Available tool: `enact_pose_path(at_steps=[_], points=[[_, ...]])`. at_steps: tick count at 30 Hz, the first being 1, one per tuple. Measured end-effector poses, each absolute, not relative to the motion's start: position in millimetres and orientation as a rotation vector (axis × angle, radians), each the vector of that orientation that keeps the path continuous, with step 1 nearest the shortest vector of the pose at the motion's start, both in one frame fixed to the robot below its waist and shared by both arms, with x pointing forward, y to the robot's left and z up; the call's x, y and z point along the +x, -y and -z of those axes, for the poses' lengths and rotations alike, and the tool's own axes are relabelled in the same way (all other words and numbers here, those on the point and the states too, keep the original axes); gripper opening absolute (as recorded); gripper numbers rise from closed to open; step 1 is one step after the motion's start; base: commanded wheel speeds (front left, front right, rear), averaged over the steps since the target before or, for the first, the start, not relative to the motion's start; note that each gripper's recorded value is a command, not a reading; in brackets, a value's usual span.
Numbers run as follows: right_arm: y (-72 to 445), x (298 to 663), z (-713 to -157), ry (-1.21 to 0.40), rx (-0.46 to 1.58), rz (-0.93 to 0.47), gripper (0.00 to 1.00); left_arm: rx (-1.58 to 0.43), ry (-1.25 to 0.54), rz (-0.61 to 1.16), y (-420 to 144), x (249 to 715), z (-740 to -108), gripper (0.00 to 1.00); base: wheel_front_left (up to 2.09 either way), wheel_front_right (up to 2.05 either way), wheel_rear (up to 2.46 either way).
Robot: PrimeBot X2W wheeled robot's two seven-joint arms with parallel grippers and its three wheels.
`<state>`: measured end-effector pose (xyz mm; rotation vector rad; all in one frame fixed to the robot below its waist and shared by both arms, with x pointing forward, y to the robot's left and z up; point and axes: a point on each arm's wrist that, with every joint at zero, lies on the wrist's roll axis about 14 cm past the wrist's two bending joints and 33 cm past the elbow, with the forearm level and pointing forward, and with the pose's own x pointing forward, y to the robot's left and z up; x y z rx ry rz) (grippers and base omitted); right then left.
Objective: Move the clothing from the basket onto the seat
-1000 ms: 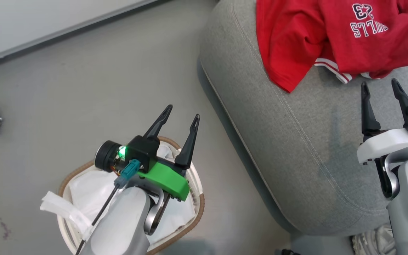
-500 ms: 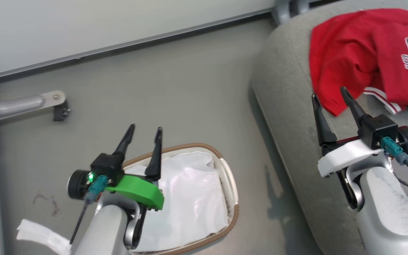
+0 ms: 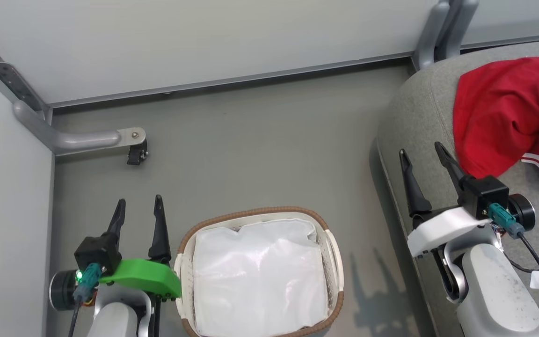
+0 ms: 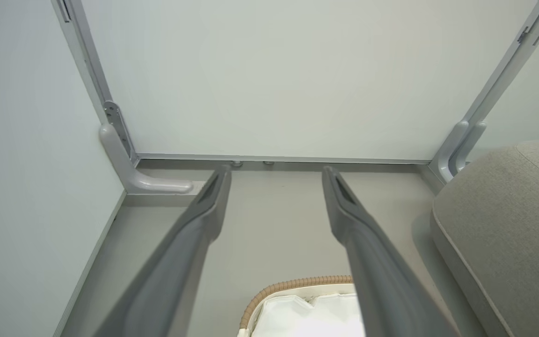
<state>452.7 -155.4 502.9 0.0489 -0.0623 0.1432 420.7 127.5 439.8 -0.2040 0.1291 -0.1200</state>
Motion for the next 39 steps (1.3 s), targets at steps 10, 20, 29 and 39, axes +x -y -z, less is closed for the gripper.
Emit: enact_pose_path(at_steps=[10, 20, 29, 39], points=[[147, 428, -492, 0.025, 0.082, -0.158, 1.0, -0.258, -0.165, 0.036, -154, 386, -430, 1.0, 0.0, 0.0, 0.0], [147, 406, -458, -0.081, 0.115, -0.141, 0.0, -0.286, -0.273, -0.004, -160, 363, -398, 0.0, 0.0, 0.0, 0.0], [158, 406, -458, -0.102, 0.28, -0.08, 0.0, -0.433, -0.286, -0.061, -167, 364, -399, 0.0, 0.0, 0.0, 0.0], [167, 404, -460, -0.113, 0.455, -0.026, 0.0, -0.586, -0.276, -0.104, -174, 367, -406, 0.0, 0.0, 0.0, 0.0]])
